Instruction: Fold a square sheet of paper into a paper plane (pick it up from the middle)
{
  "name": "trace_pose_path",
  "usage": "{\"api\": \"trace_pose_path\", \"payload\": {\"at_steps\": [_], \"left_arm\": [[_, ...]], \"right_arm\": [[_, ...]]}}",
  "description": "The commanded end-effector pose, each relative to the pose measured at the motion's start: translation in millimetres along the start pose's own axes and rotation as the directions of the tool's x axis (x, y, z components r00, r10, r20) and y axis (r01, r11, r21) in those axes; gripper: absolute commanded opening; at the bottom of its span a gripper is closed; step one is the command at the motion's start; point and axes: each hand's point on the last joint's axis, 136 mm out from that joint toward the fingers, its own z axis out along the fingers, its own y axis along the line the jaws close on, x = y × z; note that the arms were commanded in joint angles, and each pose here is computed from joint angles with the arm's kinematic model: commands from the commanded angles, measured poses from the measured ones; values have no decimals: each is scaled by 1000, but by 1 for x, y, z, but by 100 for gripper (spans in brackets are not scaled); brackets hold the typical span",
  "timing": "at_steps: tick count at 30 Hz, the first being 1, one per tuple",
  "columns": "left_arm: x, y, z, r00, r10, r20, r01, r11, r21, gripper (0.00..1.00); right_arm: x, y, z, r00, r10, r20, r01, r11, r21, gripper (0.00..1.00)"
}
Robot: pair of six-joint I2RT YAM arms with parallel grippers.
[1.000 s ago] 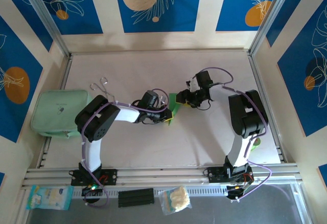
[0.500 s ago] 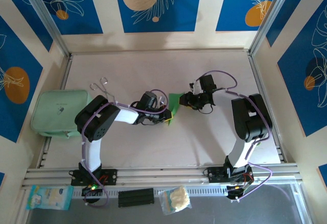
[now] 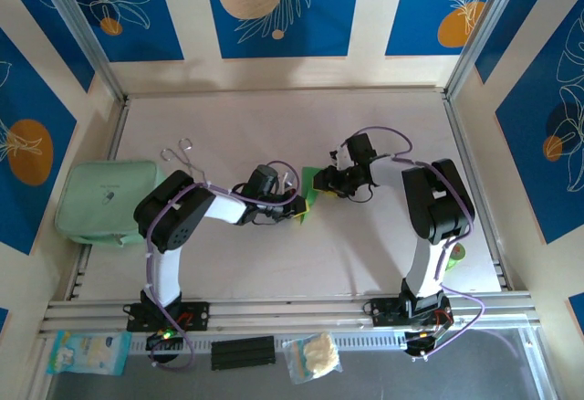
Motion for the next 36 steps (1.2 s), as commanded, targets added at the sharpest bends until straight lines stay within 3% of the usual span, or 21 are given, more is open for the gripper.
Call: {"api": "trace_pose_path", "payload": {"at_steps": [1, 16, 27, 36], "left_arm": [[8, 20, 2, 1000, -13, -20, 13, 999, -30, 8], [3, 10, -7, 1000, 14, 4, -14, 999, -38, 18], [-7, -7, -29, 996, 65, 55, -60, 994, -93, 25], [-2, -15, -25, 981, 193, 20, -185, 960, -210, 31]], "right_arm": [[7, -5, 17, 999, -28, -39, 29, 999, 37, 48], [22, -40, 37, 991, 35, -130, 17, 926, 377, 50], [23, -36, 42, 983, 94, -160, -18, 904, 427, 50], [27, -28, 45, 970, 170, -176, -81, 903, 421, 52]]}}
